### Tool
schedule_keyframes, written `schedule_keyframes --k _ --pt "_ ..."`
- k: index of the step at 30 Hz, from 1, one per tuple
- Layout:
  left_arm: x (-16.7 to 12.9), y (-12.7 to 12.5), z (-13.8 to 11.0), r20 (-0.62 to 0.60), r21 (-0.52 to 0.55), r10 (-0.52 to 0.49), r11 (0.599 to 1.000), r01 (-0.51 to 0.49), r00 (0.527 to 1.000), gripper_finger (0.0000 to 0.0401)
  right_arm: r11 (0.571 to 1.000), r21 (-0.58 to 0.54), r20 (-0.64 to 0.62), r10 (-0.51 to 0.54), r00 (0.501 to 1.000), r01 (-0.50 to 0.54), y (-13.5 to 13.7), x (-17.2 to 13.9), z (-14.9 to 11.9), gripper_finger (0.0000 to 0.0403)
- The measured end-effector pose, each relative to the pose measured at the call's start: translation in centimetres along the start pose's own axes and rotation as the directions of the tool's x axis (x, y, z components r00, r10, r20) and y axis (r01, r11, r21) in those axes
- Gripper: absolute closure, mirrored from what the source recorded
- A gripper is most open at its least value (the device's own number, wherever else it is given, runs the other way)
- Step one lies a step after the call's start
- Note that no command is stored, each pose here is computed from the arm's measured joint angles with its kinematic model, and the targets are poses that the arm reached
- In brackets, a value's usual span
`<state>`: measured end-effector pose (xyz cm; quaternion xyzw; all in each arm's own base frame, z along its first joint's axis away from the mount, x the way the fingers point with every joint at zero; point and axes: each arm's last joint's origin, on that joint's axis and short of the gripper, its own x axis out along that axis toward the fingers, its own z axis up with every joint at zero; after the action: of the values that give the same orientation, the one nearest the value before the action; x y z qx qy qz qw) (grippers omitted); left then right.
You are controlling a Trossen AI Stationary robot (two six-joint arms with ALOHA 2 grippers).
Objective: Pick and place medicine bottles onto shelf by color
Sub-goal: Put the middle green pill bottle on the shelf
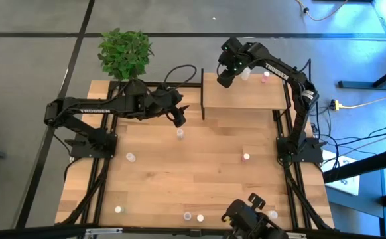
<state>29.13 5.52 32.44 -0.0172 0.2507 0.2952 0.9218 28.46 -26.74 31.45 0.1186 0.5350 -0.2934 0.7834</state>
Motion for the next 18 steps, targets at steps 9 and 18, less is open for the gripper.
schedule_keyframes --k 9,18 --pt "0.00 0.01 -0.09 -0.009 0.005 0.001 1.000 -0.001 1.000 0.0175 0.999 0.047 -0.022 -0.012 1.000 0.013 -0.69 0.04 -0.30 0.0279" --pt "0.00 0.01 -0.11 -0.010 0.009 0.002 1.000 -0.002 1.000 0.0175 0.997 0.072 -0.022 0.010 1.000 -0.009 -0.85 0.06 -0.36 0.0279"
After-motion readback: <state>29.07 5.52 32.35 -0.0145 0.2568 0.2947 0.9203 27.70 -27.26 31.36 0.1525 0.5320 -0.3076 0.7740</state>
